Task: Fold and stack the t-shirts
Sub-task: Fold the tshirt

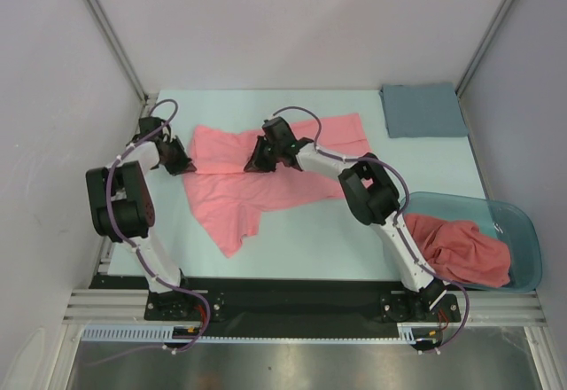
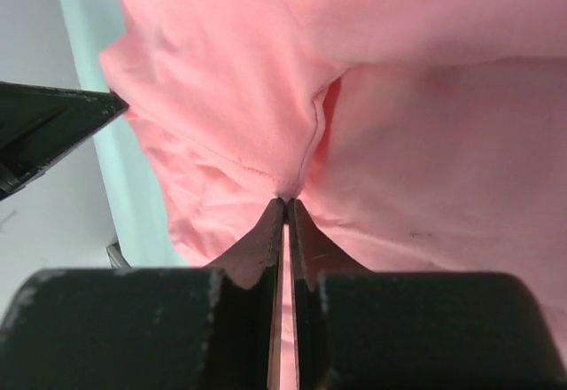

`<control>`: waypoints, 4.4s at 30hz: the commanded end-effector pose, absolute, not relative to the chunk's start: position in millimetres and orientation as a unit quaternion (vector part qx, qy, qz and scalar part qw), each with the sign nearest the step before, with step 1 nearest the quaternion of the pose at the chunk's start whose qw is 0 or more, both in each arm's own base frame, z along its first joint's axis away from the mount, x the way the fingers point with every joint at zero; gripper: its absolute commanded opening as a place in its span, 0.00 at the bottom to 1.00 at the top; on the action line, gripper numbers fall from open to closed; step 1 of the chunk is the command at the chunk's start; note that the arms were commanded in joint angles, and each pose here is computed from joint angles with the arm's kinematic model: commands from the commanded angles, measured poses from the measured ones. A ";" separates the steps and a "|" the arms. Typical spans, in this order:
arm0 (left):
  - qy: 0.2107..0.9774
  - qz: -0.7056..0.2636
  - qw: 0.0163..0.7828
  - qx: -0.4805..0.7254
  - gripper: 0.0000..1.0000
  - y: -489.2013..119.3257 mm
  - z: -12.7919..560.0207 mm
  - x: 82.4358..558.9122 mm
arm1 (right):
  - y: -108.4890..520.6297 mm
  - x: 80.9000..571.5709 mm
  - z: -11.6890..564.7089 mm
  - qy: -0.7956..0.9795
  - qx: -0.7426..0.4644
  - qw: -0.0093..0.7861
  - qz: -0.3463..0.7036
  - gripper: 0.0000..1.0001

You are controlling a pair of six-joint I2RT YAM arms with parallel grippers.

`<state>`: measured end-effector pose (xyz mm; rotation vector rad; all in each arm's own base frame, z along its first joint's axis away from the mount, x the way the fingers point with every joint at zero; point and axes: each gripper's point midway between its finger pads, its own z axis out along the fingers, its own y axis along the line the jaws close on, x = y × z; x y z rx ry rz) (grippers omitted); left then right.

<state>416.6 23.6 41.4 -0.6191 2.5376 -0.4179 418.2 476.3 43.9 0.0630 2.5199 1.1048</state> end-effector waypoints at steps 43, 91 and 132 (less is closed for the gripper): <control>0.889 -0.131 0.369 -0.236 0.56 39.2 118.9 446.8 | 398.8 463.4 113.4 0.904 -0.050 0.263 0.335 0.40; 0.853 -0.198 0.418 -0.240 0.44 37.7 124.0 614.4 | 92.7 638.4 8.0 0.916 0.172 0.338 0.133 0.39; 0.877 -0.099 0.387 -0.265 0.49 57.5 149.4 542.9 | 109.5 635.9 106.8 0.902 0.146 0.366 0.173 0.64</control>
